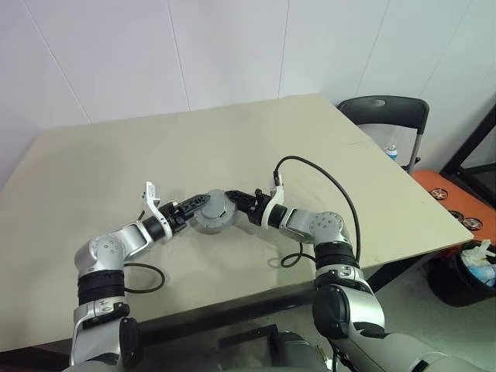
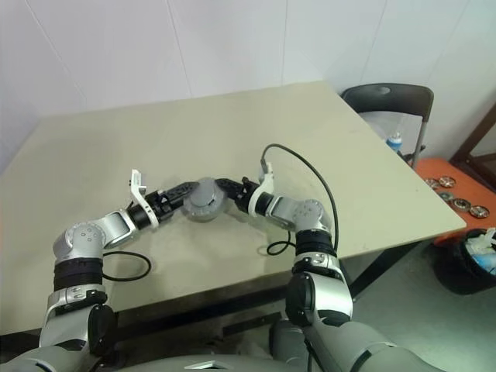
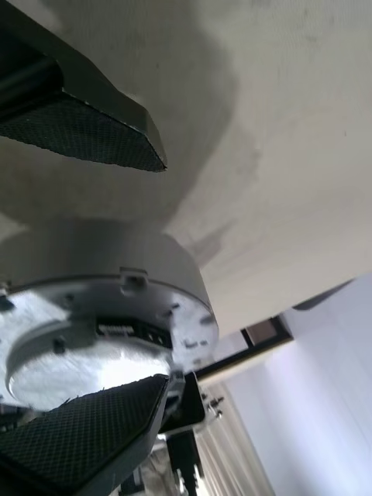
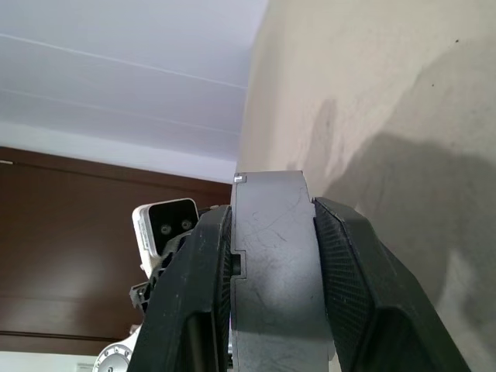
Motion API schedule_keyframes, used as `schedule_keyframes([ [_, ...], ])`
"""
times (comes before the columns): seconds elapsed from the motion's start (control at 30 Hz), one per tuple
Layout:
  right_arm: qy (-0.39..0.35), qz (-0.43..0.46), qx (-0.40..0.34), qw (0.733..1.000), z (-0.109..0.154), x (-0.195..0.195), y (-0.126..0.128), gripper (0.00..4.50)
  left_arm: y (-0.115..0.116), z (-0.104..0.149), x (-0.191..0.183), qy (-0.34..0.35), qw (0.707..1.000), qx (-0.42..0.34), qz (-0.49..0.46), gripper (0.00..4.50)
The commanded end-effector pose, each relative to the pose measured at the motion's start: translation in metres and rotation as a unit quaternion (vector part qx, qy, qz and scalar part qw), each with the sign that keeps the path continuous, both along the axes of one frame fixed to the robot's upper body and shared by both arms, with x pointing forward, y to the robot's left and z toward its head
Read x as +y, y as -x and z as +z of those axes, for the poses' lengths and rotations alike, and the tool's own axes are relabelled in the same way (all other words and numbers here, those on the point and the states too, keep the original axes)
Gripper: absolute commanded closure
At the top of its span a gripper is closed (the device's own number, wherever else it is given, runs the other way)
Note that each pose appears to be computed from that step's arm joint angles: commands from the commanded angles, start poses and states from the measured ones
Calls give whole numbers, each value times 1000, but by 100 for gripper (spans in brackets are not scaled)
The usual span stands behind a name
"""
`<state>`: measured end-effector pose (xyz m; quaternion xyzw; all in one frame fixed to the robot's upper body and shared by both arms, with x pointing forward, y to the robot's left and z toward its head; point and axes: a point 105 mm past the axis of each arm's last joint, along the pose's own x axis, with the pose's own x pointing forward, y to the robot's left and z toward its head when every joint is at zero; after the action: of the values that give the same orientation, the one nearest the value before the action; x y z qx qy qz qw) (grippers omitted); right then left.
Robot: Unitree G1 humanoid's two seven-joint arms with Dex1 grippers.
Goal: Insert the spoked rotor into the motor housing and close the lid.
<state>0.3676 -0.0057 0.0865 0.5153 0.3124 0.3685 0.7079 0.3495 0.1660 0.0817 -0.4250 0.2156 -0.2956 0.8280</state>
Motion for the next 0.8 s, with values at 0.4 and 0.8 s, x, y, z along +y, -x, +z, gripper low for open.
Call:
schedule_keyframes([
  [0.4, -45, 3, -38, 998, 27, 10, -2, 324, -2, -9, -42, 36, 996, 54, -62, 5],
  [0.8, -42, -1, -35, 998, 24, 11, -3, 324, -19, 4, -45, 99, 993, 60, -28, 187],
])
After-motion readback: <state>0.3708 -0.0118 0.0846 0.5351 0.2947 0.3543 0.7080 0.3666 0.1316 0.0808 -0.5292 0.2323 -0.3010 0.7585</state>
